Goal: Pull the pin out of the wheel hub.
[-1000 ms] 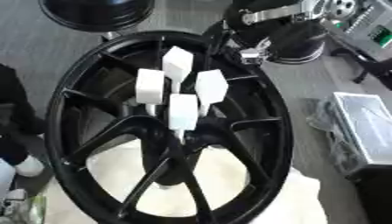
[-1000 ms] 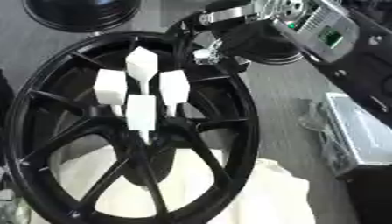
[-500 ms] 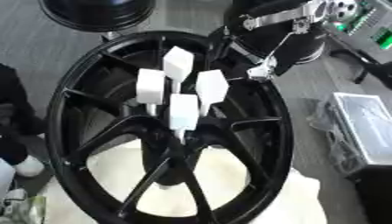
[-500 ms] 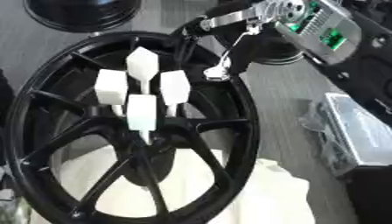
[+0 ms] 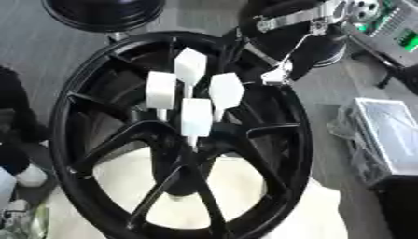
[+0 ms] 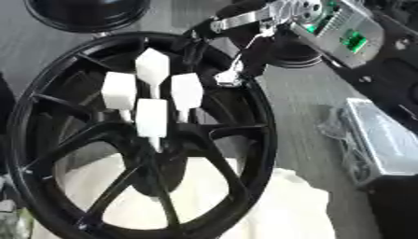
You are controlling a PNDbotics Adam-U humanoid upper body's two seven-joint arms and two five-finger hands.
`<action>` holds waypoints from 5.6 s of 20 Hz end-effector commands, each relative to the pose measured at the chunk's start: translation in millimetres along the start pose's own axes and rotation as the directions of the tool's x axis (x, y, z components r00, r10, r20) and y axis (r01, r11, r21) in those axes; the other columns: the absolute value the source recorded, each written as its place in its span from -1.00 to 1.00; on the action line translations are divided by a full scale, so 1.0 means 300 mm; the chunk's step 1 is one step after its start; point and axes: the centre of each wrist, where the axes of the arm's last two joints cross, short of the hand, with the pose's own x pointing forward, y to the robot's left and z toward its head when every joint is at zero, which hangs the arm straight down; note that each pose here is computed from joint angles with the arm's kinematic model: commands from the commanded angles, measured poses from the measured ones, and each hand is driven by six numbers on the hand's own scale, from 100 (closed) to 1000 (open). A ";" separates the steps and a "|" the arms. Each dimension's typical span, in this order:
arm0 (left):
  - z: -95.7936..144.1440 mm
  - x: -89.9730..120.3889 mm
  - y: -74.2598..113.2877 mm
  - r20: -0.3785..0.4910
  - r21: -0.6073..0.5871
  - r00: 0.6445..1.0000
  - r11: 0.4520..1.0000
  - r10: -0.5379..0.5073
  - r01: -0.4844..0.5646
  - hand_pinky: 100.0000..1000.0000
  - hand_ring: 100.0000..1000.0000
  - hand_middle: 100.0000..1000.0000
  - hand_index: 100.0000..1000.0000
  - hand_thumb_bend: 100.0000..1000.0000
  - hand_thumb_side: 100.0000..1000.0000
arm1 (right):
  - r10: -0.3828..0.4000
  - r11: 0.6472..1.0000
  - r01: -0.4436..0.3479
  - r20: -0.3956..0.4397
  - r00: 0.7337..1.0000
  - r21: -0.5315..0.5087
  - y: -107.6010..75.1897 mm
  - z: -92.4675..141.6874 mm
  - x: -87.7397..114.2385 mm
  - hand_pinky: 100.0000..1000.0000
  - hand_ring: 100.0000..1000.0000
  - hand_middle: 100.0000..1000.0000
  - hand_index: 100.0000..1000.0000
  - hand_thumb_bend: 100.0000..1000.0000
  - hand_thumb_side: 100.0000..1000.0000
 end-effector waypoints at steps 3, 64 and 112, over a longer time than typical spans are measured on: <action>-0.009 0.028 0.024 0.019 -0.012 0.999 1.000 -0.027 0.027 0.65 0.91 0.52 0.33 -0.26 0.36 | 0.066 0.998 -0.066 -0.013 0.998 0.003 -0.033 0.027 0.015 1.00 0.72 0.63 1.00 -1.00 -0.59; -0.008 0.030 0.027 0.017 -0.046 0.999 0.998 -0.040 0.041 0.65 0.92 0.52 0.33 -0.28 0.38 | -0.097 0.995 0.097 -0.025 0.995 -0.022 -0.011 0.021 0.015 1.00 0.64 0.48 0.81 -1.00 -0.39; -0.008 0.029 0.022 0.013 -0.066 0.999 0.997 -0.044 0.044 0.66 0.94 0.53 0.33 -0.30 0.39 | -0.072 0.993 0.075 -0.031 0.997 0.094 -0.002 -0.037 -0.006 1.00 0.69 0.54 0.92 -1.00 0.13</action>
